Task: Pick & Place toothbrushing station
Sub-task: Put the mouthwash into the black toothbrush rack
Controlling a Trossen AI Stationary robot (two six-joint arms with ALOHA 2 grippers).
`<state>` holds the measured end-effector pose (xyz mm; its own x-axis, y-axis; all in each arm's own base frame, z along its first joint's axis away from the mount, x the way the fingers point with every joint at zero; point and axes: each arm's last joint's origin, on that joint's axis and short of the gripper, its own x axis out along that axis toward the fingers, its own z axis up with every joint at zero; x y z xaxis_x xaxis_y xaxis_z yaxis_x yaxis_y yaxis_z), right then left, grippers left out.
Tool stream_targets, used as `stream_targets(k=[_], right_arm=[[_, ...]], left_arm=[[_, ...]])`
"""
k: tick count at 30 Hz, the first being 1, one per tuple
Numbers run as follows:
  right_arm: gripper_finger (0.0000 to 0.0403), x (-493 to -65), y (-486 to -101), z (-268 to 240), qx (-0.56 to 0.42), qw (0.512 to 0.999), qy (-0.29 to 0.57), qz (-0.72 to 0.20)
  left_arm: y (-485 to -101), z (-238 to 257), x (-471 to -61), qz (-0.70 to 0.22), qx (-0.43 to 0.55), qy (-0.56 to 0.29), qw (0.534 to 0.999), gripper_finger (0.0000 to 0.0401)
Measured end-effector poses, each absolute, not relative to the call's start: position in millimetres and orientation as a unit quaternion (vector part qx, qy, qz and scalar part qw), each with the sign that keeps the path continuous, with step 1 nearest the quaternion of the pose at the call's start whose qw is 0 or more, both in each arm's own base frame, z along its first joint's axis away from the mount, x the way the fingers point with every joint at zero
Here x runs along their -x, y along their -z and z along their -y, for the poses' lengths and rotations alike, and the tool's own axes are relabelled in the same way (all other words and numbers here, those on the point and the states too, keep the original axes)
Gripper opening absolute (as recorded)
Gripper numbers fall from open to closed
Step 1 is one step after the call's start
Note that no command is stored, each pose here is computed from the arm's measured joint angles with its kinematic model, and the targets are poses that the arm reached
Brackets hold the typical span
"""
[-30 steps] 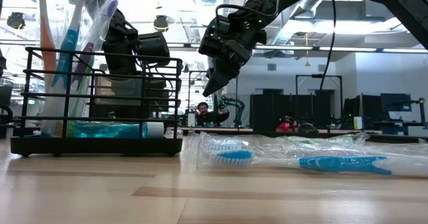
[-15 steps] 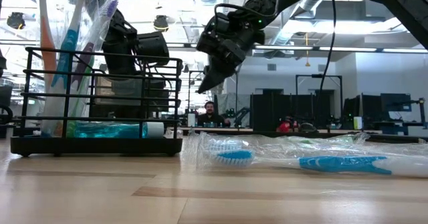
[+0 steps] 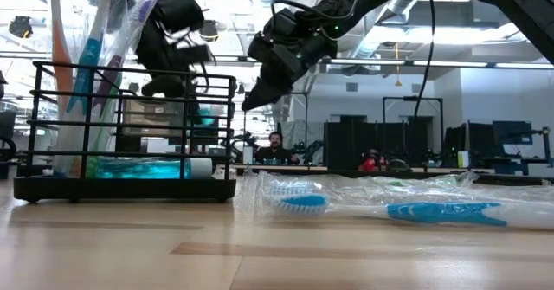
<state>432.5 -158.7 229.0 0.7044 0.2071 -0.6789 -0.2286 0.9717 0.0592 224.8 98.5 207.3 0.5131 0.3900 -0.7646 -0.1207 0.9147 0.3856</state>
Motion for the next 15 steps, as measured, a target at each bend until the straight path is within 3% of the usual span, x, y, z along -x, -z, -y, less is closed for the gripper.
stream_targets(k=[8, 15], right_arm=[[0.0092, -433.0, -249.7, 159.6, 0.041, 0.941, -0.105, -0.318], [0.0092, -426.2, -280.1, 153.7, 0.064, 0.953, -0.105, -0.277]], left_arm=[[-239.7, -89.5, -210.9, -0.385, -0.105, -0.144, 0.906, 0.0084], [-254.3, -85.1, -201.0, -0.351, -0.098, -0.154, 0.919, 0.0083]])
